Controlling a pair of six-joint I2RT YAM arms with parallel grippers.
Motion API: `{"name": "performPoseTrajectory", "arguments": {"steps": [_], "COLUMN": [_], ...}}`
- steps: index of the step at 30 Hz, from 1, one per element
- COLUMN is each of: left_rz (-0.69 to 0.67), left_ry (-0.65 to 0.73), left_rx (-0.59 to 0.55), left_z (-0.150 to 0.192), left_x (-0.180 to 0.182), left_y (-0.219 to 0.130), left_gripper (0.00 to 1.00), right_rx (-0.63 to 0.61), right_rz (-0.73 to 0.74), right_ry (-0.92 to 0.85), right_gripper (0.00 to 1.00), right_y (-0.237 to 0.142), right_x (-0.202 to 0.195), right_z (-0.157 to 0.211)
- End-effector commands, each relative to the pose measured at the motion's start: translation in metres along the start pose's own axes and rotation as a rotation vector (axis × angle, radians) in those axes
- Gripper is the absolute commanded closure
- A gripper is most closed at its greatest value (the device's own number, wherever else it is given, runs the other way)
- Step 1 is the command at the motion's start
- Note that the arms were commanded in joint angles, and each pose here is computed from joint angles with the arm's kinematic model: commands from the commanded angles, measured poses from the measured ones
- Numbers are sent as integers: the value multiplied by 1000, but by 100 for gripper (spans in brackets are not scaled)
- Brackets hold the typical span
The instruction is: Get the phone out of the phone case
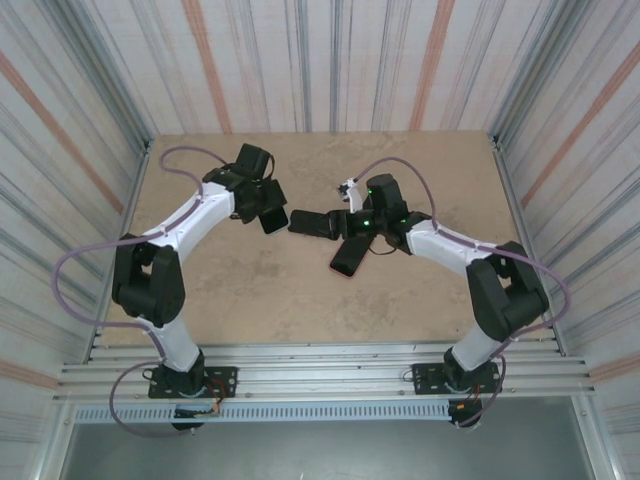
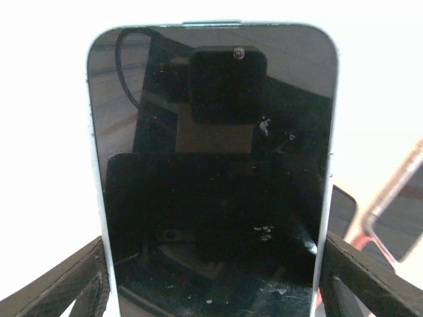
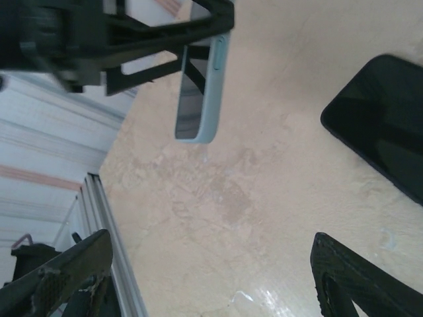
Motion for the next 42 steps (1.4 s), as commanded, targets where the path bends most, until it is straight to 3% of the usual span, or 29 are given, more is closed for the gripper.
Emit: {"name": "performPoseTrajectory", "arguments": {"steps": [1,9,16,23,29,34,42], "left_rz": [89,136,177,185,186,199,385], "left_ry": [86,147,165,163,168,173,124], "left_rx": [-56,-92,-115,-127,-124,-122,-180], "left_z": [-5,-2,-1,-1,0,-3,-23], "left_x": [-22,-43,-54,-53,-53,-48,-28], "left_y": [-22,-39,-54,-60,-59,-60,-68], "left_gripper": [32,32,32,32,29,1,1], "right_rx": [-44,-48,-80,-70,-75,-96,-152], "right_rz": [-33,-51,-65,-114,-148,-157,-222], "right_ry": [21,53,106,127,148,143,172], "right_gripper": [25,35,51,68,90,92,92], "right_y": [12,35,47,57,59,51,21], "right_x": [11,15,12,20,27,33,43], "right_z": [-14,-21,-30,-29,-31,-37,-53]}}
Point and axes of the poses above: each hand's point on the last joint's axis, 136 mm out from that joint toward the fingers, its own y axis out along the fingers, its own x axis along the line the jaws close on, z = x × y, the point moved 4 cm from there along -y, back along the fingers, and after that the axes turned 8 degrees about y, right-handed, at the moved point
